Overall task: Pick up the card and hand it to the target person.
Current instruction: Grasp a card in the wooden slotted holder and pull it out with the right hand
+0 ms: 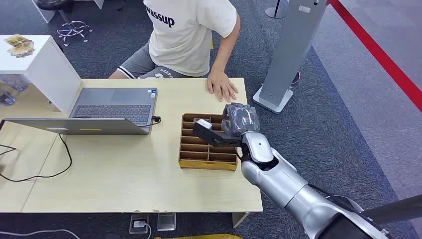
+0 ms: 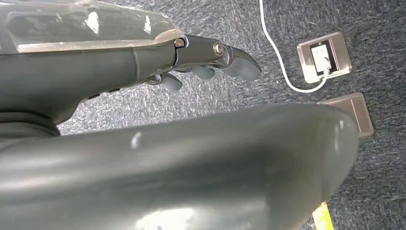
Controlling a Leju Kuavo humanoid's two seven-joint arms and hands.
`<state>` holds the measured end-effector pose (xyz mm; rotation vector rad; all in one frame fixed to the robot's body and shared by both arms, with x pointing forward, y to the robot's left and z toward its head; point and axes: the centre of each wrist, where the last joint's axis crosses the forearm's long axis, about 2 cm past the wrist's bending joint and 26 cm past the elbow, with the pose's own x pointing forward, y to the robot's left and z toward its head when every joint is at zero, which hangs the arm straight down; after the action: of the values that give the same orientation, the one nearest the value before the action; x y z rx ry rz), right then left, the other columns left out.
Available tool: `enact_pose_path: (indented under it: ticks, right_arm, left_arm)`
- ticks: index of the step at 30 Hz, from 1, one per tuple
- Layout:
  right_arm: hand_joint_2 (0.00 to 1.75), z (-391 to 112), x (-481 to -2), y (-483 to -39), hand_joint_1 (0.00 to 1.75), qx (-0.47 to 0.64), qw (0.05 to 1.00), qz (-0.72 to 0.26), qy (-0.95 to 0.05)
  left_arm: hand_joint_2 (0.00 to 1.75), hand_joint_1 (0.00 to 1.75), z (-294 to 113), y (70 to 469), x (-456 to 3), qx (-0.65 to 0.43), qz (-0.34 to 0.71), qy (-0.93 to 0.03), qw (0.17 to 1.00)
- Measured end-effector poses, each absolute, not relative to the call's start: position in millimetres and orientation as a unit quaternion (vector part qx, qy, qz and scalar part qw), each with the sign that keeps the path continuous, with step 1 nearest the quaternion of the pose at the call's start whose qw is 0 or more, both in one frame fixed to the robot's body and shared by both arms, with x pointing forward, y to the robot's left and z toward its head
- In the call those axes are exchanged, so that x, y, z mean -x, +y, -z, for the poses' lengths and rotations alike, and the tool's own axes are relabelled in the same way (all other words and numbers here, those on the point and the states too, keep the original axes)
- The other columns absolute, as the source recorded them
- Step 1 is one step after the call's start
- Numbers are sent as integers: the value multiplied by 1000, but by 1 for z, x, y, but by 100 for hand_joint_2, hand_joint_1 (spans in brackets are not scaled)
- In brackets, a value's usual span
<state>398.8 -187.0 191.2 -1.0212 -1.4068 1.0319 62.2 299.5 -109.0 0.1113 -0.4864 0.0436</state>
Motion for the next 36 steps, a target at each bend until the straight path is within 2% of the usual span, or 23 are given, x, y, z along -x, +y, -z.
enact_pose_path:
  ticks: [4, 14, 22, 36]
  right_arm:
    - [175, -190, -398, -188, 89, 428, 533, -433, -588]
    - [175, -185, -399, -194, 89, 428, 545, -433, -576]
    - [175, -179, -401, -200, 102, 429, 554, -435, -566]
    - [175, -178, -406, -206, 104, 433, 560, -430, -561]
  left_arm:
    - [0, 0, 109, 299, -62, -55, -21, -240, 969]
    - [0, 0, 109, 299, -62, -56, -21, -237, 970]
    - [0, 0, 109, 299, -62, -55, -20, -237, 970]
    - [0, 0, 109, 299, -62, -55, -16, -238, 970]
